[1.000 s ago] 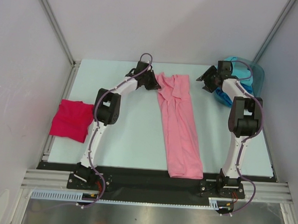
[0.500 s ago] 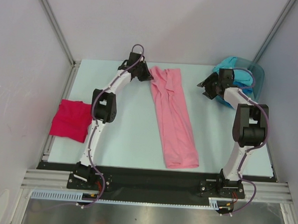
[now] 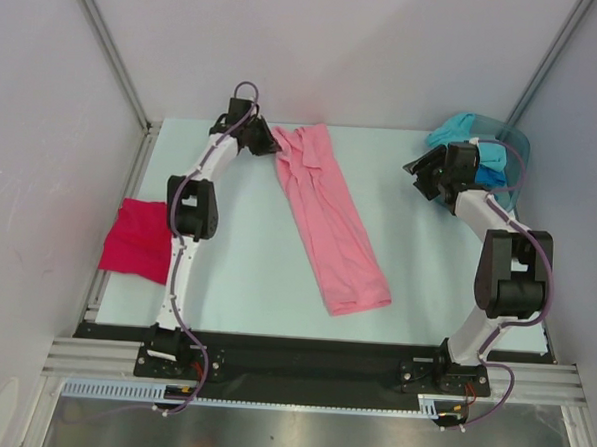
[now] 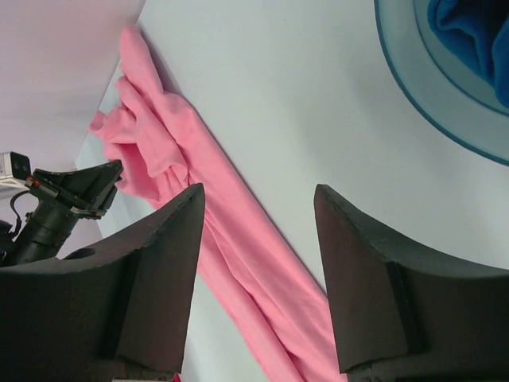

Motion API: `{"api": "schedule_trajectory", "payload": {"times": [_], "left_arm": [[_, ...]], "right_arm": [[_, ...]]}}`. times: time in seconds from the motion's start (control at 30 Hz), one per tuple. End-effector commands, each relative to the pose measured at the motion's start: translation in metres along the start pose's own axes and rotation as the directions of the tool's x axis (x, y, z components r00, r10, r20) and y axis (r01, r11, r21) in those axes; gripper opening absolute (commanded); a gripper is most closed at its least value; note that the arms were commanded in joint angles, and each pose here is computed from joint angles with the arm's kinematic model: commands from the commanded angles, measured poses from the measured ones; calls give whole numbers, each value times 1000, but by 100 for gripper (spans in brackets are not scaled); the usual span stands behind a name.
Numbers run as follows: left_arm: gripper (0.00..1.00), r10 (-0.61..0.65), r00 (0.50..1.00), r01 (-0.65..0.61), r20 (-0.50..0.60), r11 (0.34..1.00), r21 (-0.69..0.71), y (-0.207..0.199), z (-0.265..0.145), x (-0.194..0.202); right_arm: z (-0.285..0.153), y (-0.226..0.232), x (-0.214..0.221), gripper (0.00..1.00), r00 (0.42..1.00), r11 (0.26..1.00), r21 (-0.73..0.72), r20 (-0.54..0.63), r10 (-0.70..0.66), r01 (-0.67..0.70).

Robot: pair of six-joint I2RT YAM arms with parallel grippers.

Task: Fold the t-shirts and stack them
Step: Fold the tshirt

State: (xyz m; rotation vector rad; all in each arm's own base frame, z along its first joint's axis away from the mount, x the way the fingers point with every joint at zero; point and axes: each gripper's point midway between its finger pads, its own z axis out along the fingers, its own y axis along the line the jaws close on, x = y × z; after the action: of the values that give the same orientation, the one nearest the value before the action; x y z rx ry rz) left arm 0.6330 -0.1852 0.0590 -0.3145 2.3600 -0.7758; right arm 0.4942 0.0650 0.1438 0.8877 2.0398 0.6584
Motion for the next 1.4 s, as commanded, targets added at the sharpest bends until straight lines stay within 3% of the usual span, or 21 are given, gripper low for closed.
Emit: {"api": "schedule_trajectory", "payload": {"times": [0.0, 0.2, 0.23, 0.3, 0.37, 0.7, 0.83, 0.97, 1.1, 1.37], "left_arm": [[18, 104, 993, -95, -56, 986, 137, -57, 15, 34], [19, 158, 973, -122, -165, 970, 210, -105, 40, 108], [20, 156, 972, -121, -173, 973, 198, -104, 40, 114], [33, 162, 973, -131, -165, 975, 182, -105, 39, 116], [38, 160, 975, -137, -152, 979, 149, -102, 29, 114], [34, 168, 976, -156, -139, 984, 92, -78, 12, 95], [39, 169, 976, -156, -136, 982, 104, -86, 11, 94], [57, 179, 978, -174, -107, 983, 57, -81, -1, 89], [66, 173, 985, -173, -25, 985, -1, -72, -25, 69], [69, 145, 980, -128, 139, 984, -126, -48, -98, 24]], "right_arm": [[-12, 25, -15, 61, 998, 997, -75, 70, -2, 7], [-11, 21, -2, 61, 1000, 999, -44, 27, -8, 9], [-10, 17, 2, 61, 1000, 1000, -23, 9, -12, 13], [-11, 9, 11, 61, 999, 999, 40, -33, -21, 23], [-14, 1, 14, 62, 999, 997, 72, -28, -27, 29], [-27, -6, 13, 61, 1000, 998, 60, -9, -5, 5], [-23, -4, 16, 61, 1000, 1000, 26, -25, -12, 13], [4, 8, 18, 61, 998, 999, -41, -64, -21, 18], [44, 11, 29, 61, 993, 998, -49, -112, -35, 29], [113, 28, 51, 61, 969, 992, -86, -220, -109, 92]]}}
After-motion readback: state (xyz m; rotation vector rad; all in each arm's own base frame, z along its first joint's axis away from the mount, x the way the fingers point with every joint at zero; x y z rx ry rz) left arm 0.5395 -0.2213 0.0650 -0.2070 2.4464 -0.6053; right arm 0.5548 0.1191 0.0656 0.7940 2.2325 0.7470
